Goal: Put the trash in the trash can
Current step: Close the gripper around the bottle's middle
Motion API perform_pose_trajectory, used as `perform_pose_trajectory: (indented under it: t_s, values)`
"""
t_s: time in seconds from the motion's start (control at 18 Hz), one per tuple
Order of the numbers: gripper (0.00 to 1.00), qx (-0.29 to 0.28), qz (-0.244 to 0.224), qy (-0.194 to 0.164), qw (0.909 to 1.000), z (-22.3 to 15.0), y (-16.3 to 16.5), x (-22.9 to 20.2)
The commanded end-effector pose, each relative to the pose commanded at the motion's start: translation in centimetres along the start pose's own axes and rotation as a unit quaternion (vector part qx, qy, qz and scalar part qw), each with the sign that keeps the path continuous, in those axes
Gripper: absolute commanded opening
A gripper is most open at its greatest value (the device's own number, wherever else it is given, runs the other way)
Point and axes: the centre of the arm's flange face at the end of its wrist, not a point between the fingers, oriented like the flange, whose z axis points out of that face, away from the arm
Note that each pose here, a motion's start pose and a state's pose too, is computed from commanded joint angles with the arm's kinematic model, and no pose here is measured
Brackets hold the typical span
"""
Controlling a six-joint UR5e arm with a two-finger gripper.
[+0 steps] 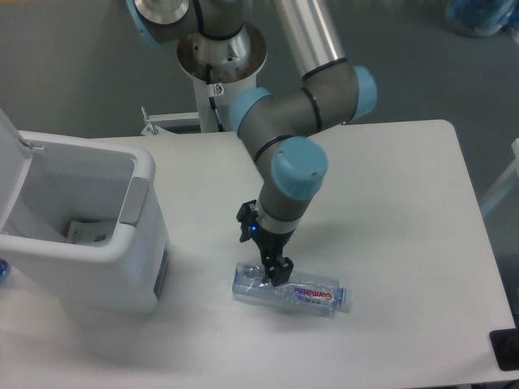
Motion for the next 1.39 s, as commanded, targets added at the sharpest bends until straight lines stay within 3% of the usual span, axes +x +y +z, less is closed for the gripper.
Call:
perform_pose_trajectory:
  t_s: [1.11,1.39]
  values:
    - [0.99,-0.028,-0.008,-0.033,0.9990,4.9,-3.6,-2.0]
    - [0.81,-0.028,-0.024,-0.038,0.9986,4.6,-4.1,-2.3]
